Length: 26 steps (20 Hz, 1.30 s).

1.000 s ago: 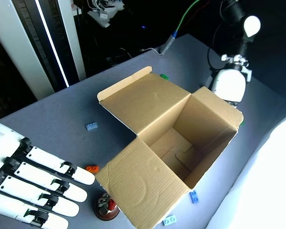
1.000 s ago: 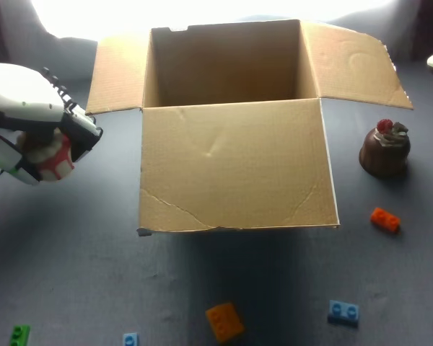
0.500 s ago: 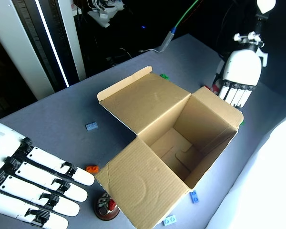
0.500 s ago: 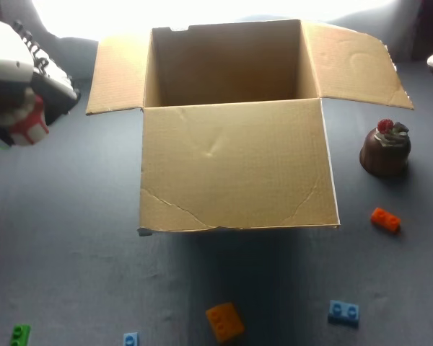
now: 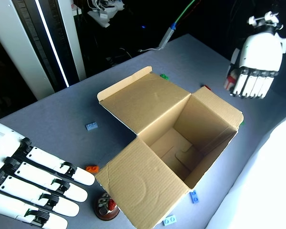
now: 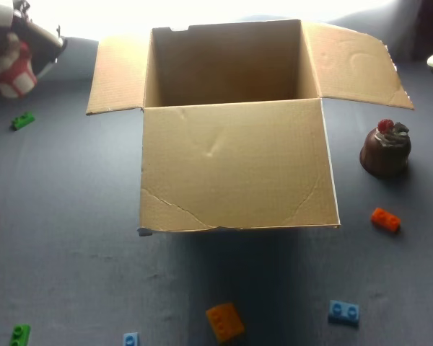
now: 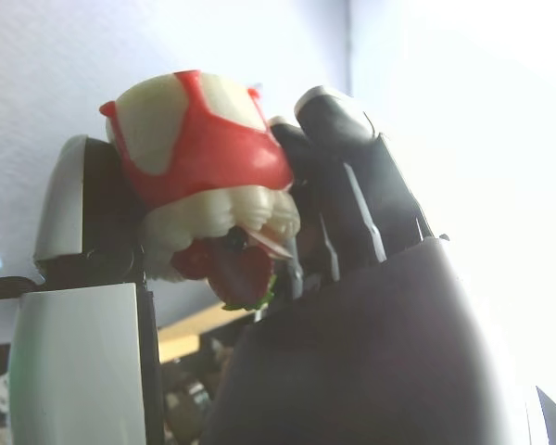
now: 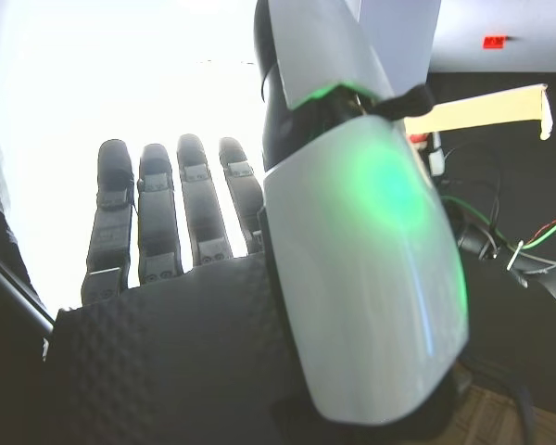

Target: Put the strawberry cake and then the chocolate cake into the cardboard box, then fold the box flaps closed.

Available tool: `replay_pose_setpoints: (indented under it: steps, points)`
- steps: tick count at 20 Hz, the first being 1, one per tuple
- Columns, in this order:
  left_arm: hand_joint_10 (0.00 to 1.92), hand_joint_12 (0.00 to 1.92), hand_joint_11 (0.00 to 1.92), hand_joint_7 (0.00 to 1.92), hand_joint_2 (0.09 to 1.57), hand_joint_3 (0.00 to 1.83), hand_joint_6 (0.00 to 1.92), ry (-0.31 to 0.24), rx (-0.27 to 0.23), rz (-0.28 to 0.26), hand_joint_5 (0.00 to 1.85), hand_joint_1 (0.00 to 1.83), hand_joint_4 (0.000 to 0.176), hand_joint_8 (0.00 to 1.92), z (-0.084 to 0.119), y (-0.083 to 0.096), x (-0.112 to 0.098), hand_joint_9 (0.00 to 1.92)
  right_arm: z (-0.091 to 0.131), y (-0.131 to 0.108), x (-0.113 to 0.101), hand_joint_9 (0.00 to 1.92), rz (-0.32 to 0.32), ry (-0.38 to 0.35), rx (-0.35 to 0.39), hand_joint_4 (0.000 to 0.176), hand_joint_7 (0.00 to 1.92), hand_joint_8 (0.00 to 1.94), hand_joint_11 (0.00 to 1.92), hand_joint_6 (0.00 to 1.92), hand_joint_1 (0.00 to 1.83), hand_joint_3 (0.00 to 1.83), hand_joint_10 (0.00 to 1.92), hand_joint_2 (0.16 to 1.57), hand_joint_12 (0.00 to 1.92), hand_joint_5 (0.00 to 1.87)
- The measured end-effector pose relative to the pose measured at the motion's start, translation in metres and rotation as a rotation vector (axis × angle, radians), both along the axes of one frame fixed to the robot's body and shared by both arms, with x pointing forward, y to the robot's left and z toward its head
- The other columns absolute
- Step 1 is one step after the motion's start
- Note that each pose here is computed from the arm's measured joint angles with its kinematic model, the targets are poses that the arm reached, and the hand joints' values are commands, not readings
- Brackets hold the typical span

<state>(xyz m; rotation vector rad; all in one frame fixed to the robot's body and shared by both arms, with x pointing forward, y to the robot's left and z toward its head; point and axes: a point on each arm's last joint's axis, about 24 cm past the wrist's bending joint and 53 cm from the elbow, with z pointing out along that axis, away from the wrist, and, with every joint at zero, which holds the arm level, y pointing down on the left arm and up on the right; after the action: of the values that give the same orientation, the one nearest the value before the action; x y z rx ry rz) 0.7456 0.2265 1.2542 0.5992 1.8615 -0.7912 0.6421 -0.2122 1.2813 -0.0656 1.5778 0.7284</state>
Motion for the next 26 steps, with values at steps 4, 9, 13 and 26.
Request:
replay_pose_setpoints:
  steps: [4,9,13,26]
  points:
    - [1.90,1.92,0.46,0.50,1.36,0.00,1.44,-0.032,-0.004,-0.012,0.54,1.29,0.000,1.82,0.018,-0.004,0.002,0.53,0.000,0.000,0.000,0.08,0.000,0.000,0.000,0.003,0.11,0.00,0.00,0.00,1.05,0.00,0.00,1.05,0.29,0.03]
    - [1.89,1.92,0.46,0.52,1.35,0.00,1.42,-0.049,-0.026,-0.055,0.56,1.29,0.000,1.80,0.038,-0.025,0.002,0.53,0.000,0.000,0.000,0.09,0.000,0.000,0.000,0.005,0.08,0.00,0.00,0.00,1.03,0.00,0.00,1.05,0.30,0.05]
    - [1.92,1.92,0.48,0.49,1.37,0.00,1.46,-0.070,-0.021,-0.116,0.53,1.28,0.000,1.83,0.052,-0.052,-0.002,0.52,0.000,0.000,0.000,0.08,0.000,0.000,-0.001,0.003,0.08,0.00,0.00,0.00,1.04,0.00,0.00,1.06,0.30,0.04]
    - [1.89,1.92,0.46,0.49,1.36,0.00,1.47,-0.096,0.048,-0.328,0.53,1.28,0.000,1.82,0.053,-0.153,-0.035,0.53,-0.001,0.000,0.000,0.10,-0.001,0.003,-0.003,0.012,0.09,0.00,0.00,0.00,1.03,0.00,0.01,1.06,0.45,0.05]
